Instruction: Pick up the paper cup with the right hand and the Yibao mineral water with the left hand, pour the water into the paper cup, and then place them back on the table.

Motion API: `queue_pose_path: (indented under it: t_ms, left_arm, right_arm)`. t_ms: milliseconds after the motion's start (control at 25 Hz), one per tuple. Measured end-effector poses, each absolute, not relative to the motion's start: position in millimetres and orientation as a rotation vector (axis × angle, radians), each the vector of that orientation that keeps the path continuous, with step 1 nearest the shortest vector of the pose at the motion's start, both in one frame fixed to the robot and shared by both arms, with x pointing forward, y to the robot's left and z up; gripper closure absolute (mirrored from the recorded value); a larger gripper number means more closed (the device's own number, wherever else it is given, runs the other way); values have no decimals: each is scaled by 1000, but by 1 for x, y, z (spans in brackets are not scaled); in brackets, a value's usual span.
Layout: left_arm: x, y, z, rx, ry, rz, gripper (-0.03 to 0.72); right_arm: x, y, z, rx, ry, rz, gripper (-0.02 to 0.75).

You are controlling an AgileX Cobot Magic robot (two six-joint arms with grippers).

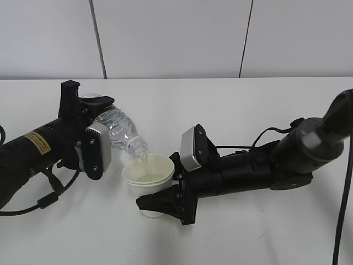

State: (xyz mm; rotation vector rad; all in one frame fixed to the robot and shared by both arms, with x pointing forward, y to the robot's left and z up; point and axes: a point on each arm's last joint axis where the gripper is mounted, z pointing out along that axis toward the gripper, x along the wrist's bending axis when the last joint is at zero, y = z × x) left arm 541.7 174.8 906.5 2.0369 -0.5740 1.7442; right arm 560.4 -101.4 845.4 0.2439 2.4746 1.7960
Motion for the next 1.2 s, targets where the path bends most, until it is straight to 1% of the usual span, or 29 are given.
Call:
queue_pose_path:
  t_ms: [1200]
  left_arm:
    - [542, 175, 907, 2031, -625, 1778, 348]
  right_arm:
    - [560, -101, 845, 244, 2475, 1796, 207]
